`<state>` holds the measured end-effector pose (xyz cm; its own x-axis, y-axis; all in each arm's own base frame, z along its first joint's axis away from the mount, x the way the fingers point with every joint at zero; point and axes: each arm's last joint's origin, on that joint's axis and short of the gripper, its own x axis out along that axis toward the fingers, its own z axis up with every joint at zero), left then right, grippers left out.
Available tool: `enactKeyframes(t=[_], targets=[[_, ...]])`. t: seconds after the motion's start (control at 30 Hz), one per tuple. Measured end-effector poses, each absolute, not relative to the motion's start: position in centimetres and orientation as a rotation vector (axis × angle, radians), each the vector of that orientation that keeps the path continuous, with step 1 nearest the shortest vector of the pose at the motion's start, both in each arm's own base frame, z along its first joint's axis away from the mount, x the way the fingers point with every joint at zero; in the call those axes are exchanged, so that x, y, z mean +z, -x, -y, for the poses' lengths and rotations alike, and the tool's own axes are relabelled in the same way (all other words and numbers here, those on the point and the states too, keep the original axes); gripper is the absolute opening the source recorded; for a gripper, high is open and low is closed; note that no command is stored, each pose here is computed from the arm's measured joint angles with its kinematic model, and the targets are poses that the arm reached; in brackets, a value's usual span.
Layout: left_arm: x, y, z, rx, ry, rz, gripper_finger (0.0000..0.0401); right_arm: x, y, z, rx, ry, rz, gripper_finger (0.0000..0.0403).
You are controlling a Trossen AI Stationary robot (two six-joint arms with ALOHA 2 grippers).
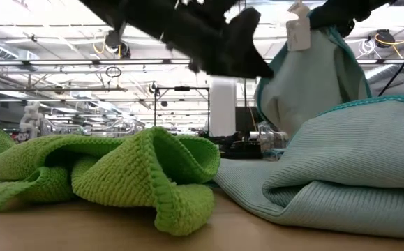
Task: Fold microfiber towels
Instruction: Fold the top blue microfiber cloth
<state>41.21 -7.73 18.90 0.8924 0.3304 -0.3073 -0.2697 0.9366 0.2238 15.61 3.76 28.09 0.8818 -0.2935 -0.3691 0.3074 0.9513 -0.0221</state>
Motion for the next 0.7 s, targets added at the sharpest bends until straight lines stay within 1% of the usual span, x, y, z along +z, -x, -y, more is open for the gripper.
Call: enactKeyframes(t=[0.13, 0.3, 0.6, 0.7], targets=[[20.8, -41.4, 6.0, 0.354, -0.233, -0.269, 0.0209, 28.5, -15.0, -3.6, -0.303, -0.069, -0.358, 0.0008], [21.6, -42.0, 3.7, 0.319, -0.234, -0.189, 0.0210, 28.5, -14.5, -3.4, -0.306, -0.064, -0.367, 0.0009], [21.5, -42.3, 0.3, 0.251, -0.175, -0.187, 0.0209, 28.7, -14.1, -3.4, -0.280, -0.075, -0.359, 0.0009], [21.4, -42.3, -0.4, 0.260, -0.161, -0.194, 0.0209, 28.8, -14.0, -3.3, -0.278, -0.079, -0.352, 0.0009]])
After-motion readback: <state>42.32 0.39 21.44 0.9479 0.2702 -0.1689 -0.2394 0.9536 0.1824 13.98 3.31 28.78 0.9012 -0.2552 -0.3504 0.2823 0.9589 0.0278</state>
